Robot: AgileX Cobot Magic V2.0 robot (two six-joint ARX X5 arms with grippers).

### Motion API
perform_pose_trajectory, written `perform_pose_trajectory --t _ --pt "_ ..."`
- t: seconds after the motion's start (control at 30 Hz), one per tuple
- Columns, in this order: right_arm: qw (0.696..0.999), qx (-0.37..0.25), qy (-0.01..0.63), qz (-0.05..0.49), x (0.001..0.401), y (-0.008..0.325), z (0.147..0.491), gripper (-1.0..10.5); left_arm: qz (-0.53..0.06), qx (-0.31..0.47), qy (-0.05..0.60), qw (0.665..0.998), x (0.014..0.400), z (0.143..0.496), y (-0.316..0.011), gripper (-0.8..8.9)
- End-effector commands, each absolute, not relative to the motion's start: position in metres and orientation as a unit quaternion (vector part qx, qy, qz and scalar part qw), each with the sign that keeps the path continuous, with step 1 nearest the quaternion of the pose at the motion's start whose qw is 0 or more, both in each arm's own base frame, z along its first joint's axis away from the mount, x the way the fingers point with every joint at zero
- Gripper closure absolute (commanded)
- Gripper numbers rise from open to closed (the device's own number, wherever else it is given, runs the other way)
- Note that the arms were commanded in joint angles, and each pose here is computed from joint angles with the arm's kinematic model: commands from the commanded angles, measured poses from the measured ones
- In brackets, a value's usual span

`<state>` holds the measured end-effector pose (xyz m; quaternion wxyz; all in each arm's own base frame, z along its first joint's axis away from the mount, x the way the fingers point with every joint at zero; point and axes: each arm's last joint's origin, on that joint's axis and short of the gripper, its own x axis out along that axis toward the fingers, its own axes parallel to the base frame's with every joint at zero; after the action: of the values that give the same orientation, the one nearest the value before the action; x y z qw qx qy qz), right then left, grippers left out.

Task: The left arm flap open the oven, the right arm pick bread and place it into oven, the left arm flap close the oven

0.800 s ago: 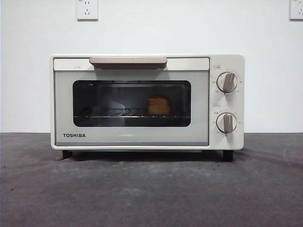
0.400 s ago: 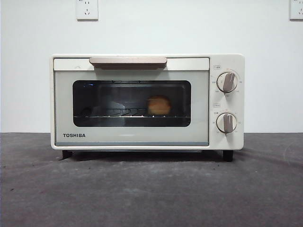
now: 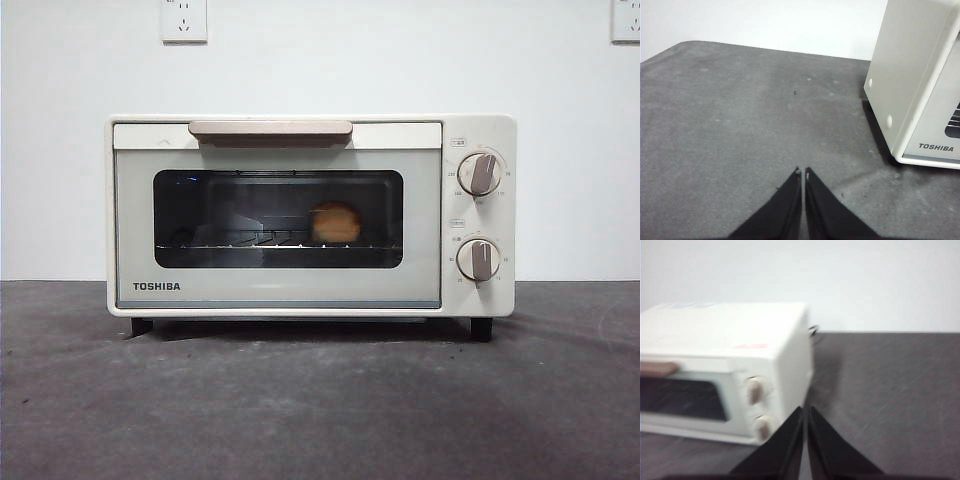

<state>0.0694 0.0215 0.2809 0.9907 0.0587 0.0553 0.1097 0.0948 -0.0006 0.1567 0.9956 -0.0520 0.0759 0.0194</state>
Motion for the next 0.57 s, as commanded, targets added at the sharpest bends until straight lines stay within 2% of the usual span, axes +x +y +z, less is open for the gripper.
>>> perform_pose_trajectory --t 0.03,0.17,0.3,0.47,0.57 --pt "0.994 0.030 0.004 0.103 0.081 0.020 0.252 9.4 0.023 -0.043 0.088 0.995 0.096 0.149 0.000 7.93" --pt "0.996 0.021 -0.016 0.084 0.092 0.016 0.212 9.4 0.023 -0.043 0.088 0.995 0.096 0.149 0.000 7.93" --pt "0.998 0.018 -0.001 0.063 0.095 0.012 0.184 9.4 0.023 -0.043 0.088 0.995 0.096 0.149 0.000 7.93" --pt "0.997 0.016 0.015 0.067 0.097 0.011 0.163 9.4 0.023 -0.043 0.088 0.995 0.096 0.149 0.000 7.93" --pt "0.997 0.006 0.048 0.063 0.096 0.010 0.157 9.4 0.023 -0.043 0.088 0.995 0.096 0.149 0.000 7.93"
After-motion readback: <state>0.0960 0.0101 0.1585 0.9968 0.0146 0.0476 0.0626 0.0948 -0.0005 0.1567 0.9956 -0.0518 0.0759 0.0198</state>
